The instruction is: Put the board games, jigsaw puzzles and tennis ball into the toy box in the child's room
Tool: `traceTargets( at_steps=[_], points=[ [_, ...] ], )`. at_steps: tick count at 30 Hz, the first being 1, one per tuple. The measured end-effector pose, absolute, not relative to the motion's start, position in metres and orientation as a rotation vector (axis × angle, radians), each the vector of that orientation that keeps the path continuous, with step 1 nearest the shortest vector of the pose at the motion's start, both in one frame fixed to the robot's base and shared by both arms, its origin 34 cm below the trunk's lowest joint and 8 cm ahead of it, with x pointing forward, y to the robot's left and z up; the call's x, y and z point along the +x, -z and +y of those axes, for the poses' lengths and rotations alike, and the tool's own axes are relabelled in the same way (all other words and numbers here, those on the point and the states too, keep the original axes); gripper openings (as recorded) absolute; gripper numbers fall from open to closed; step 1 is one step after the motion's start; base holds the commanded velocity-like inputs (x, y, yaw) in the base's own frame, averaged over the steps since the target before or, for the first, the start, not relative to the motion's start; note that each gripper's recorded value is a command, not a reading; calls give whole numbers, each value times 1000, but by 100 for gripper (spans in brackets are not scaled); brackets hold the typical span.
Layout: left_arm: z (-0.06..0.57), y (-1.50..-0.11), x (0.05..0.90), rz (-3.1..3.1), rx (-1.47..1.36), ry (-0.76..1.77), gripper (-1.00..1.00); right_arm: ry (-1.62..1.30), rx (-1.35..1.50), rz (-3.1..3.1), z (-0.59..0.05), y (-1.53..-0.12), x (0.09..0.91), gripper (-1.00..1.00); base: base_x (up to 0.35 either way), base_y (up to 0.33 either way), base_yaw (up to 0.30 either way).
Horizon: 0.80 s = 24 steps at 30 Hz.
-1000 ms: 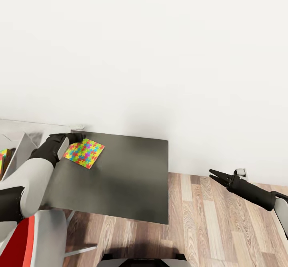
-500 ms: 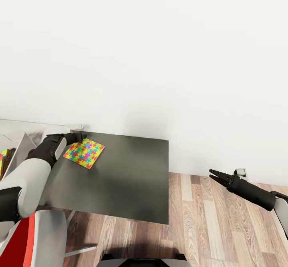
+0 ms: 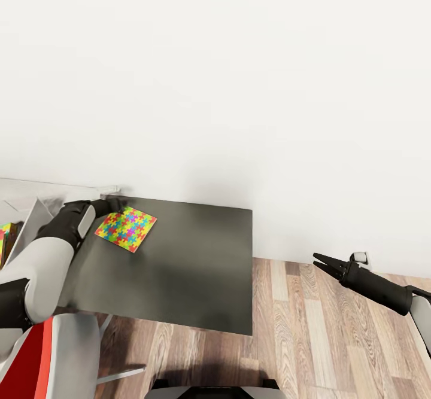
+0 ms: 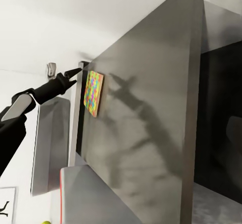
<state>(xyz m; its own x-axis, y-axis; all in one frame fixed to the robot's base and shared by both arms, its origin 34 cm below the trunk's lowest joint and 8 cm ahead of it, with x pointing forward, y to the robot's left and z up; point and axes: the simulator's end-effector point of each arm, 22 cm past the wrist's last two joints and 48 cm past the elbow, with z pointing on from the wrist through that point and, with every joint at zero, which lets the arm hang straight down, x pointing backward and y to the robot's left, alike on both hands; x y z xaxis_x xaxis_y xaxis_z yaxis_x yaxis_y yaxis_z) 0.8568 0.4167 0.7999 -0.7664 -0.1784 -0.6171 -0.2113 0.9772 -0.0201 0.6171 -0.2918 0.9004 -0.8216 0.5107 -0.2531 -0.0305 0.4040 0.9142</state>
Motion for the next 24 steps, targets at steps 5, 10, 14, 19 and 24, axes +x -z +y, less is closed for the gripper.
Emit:
traceTargets(
  at_steps=[5, 10, 14, 19, 24],
  points=[
    [419, -800, 856, 2456, -305, -45, 100, -1423, 408, 2162, -292, -900, 617, 100, 0, 0, 0],
    [419, -800, 856, 2454, -314, -39, 100, -1423, 408, 2162, -292, -900, 617, 100, 0, 0, 0],
    [418, -800, 856, 2453, -315, -39, 100, -1423, 408, 2162, -292, -900, 617, 100, 0, 0, 0],
    [418, -800, 856, 2453, -320, -42, 100, -1423, 408, 2162, -292, -900, 617, 100, 0, 0, 0],
    [418, -799, 856, 2454, -321, -45, 100, -1423, 409, 2162, -292, -900, 617, 100, 0, 0, 0]
  ],
)
